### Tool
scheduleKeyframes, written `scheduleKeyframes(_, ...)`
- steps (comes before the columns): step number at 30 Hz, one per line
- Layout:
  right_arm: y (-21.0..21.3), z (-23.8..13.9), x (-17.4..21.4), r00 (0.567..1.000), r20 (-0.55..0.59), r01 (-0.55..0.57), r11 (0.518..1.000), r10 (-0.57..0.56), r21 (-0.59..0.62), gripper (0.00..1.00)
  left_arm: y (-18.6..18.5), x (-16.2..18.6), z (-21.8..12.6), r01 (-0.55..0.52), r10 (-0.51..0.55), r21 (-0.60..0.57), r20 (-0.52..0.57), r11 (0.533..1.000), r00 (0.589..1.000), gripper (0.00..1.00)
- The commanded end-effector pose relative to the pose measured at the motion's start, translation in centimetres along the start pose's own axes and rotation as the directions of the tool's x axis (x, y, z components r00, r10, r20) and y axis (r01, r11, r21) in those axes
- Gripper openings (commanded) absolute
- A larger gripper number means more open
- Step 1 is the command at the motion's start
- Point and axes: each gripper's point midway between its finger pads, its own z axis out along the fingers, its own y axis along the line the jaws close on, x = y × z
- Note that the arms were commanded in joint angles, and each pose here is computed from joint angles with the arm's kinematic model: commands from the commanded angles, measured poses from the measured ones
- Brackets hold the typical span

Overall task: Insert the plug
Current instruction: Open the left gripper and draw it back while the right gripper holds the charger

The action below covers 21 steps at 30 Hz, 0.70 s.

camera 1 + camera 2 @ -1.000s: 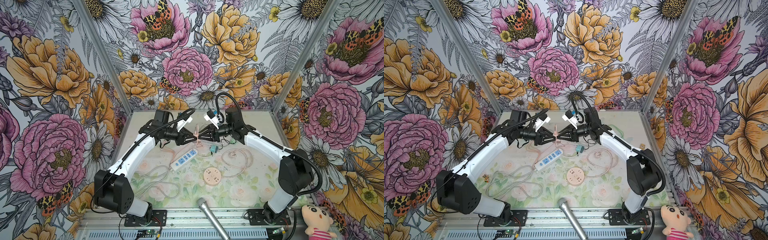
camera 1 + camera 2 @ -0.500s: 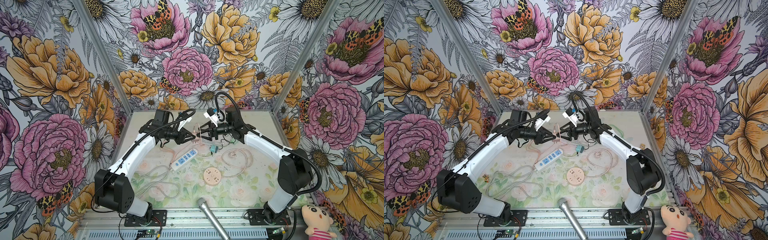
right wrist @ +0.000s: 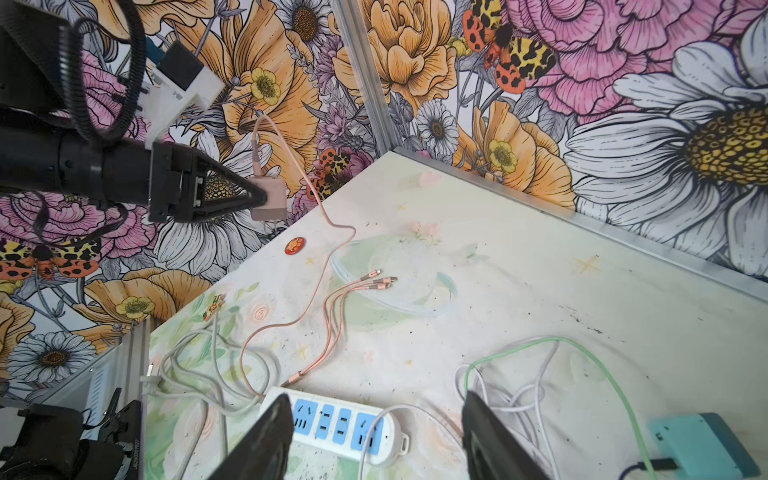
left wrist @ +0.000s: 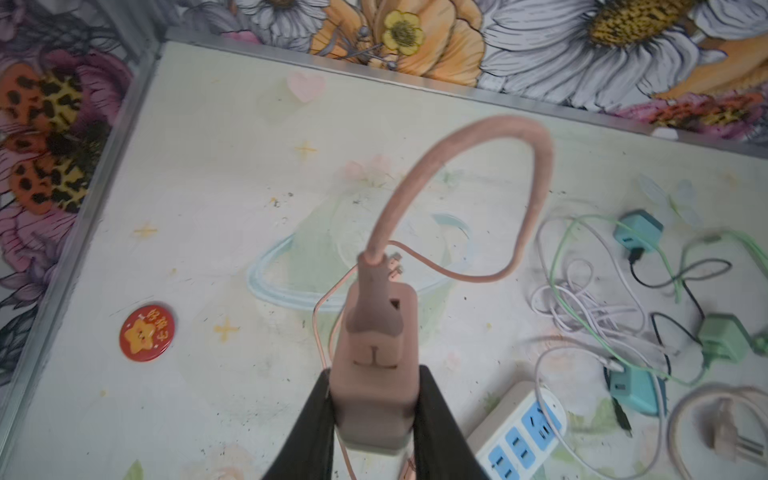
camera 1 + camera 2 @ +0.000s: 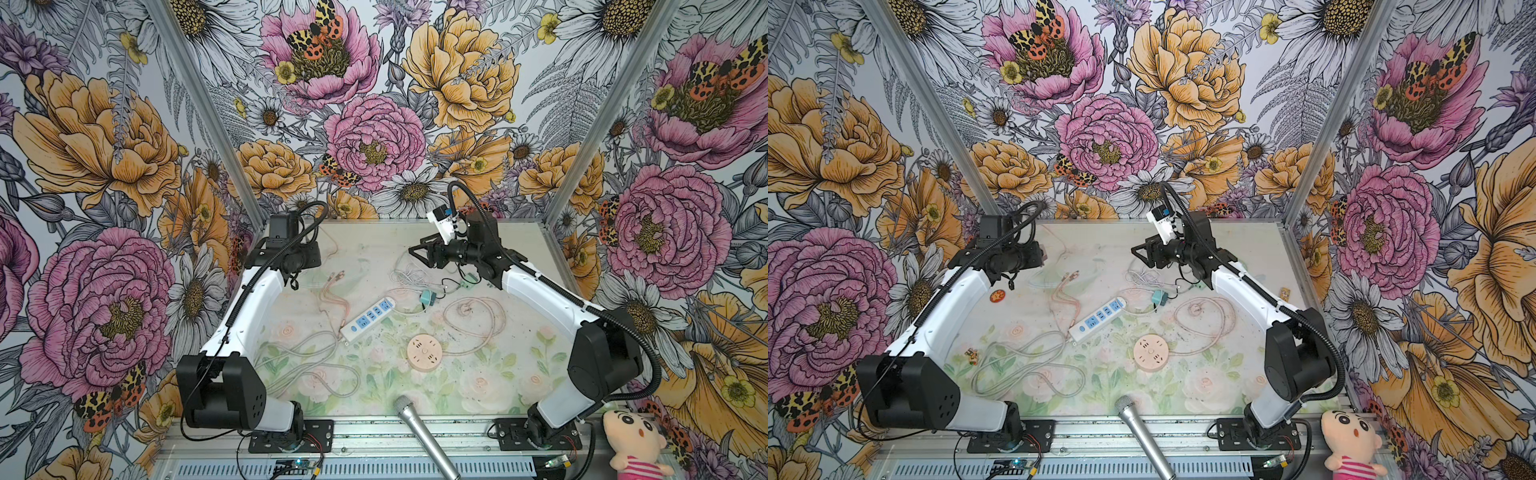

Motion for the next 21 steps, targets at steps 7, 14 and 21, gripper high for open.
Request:
scheduleKeyframes(7,5.2,6.7,3.3,0.988,-0.131,-0.104,0.974,0.078,-0.203,0.55,2.3,0.6,0.0,0.177,-0.178,-0.025,-0.026,0.984,0.984,0.00)
scheduleKeyframes(14,9.7,11.7,6.6,0.967,-0.242,-0.157,0.928,0.076,-0.338,0.45,0.2,4.8,1.5,0.222,-0.212,0.073,-0.116,0.972,0.970,0.00)
scheduleKeyframes(21,13.1,11.3,10.7,0.944,-0.328,-0.187,0.891,0.046,-0.414,0.39,1.7,6.1,2.3,0.250,-0.246,0.024,-0.122,0.968,0.962,0.00)
